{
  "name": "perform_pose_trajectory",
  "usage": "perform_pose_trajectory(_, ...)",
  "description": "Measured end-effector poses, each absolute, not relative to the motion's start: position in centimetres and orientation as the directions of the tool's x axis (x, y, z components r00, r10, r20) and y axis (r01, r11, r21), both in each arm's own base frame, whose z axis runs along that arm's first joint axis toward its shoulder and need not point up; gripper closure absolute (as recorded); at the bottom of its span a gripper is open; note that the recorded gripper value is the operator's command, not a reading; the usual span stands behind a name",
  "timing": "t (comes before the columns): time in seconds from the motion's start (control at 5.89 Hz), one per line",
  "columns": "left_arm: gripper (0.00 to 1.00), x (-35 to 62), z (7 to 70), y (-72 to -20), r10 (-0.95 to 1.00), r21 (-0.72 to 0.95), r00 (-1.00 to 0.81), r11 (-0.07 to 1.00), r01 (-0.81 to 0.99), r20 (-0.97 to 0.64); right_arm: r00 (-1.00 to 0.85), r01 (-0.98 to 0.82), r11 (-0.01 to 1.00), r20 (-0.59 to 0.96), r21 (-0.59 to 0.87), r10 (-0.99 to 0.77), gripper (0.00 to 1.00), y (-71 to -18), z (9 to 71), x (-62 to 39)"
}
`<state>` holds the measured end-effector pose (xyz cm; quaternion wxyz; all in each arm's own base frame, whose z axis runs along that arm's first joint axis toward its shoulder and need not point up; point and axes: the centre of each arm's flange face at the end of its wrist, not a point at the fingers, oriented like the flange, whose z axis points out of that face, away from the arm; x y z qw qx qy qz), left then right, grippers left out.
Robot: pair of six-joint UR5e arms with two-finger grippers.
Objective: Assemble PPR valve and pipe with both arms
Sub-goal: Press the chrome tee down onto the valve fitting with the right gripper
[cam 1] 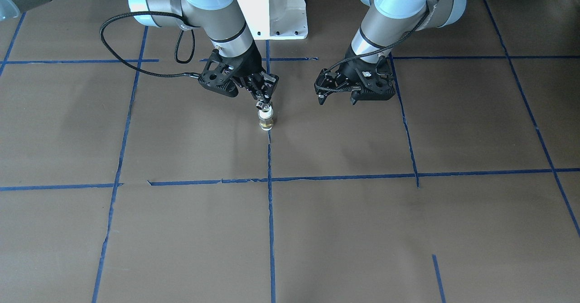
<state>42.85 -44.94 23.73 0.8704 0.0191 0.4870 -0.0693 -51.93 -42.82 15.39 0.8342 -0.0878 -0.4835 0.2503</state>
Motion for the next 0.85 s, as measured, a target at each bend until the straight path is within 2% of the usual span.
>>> perform_pose_trajectory(0.85, 0.09, 42.86, 23.68, -44.89, -0.101, -0.033, 0.515, 0.99, 0.138, -0.851, 0.415, -0.338, 0.86, 0.76, -0.382, 0.5, 1.0, -42.38, 15.85, -52.5)
